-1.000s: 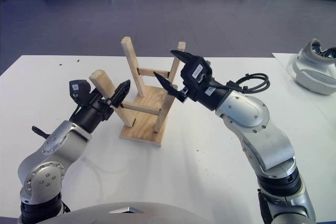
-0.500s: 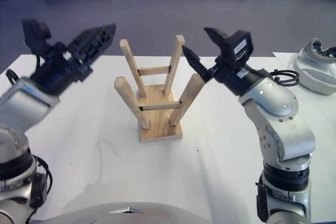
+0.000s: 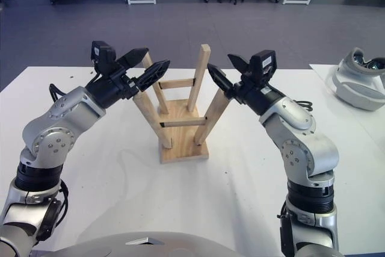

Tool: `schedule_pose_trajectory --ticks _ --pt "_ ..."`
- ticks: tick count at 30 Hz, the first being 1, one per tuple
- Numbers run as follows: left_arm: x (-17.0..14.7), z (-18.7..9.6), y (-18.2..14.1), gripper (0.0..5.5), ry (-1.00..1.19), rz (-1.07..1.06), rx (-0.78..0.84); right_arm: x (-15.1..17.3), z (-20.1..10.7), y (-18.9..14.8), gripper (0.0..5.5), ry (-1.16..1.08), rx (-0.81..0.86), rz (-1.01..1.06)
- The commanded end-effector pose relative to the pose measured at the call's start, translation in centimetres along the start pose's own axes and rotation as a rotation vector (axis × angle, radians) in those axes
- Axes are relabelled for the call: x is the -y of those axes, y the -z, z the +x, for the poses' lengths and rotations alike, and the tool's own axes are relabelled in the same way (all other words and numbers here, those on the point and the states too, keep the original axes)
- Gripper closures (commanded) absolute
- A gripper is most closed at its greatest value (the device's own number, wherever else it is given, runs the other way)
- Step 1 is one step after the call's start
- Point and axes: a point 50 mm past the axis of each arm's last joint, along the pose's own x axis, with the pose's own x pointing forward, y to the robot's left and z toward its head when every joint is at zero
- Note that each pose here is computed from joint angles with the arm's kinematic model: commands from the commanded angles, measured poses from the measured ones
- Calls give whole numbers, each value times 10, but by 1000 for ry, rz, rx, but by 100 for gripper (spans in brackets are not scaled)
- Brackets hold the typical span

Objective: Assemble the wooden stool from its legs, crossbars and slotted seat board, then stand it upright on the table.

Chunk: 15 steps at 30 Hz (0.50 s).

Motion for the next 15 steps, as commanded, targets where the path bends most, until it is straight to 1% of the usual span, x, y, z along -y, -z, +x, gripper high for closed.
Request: schedule_pose_trajectory --ticks 1,3,4,5,7,9,10,11,12,13,15 --pt "3 6 -57 93 52 -21 165 -3 8 -55 210 -55 275 24" --pt "5 5 -76 93 79 1 222 0 7 -82 210 -56 401 43" --pt "3 5 -74 93 76 7 209 0 8 -85 210 -64 403 39" --pt "-1 4 -62 93 51 23 158 -1 12 -76 210 -70 357 31" --pt "-2 1 -29 93 36 2 35 -7 14 -38 210 -85 180 24" --pt "-3 -3 18 93 4 -17 -120 -9 6 17 210 -36 -74 46" --pt "-1 -6 39 93 -20 -53 -165 -9 1 35 210 -1 -150 62" --pt "2 -8 54 93 -30 -56 -200 -10 -2 42 210 14 -174 69" --pt "4 -10 63 93 -38 -35 -221 -11 -2 41 210 20 -164 71" --pt "2 -10 65 93 -58 -20 -216 -11 2 35 210 11 -135 71" --pt "-8 -6 50 93 -98 32 -160 -12 8 21 210 -12 -70 61"
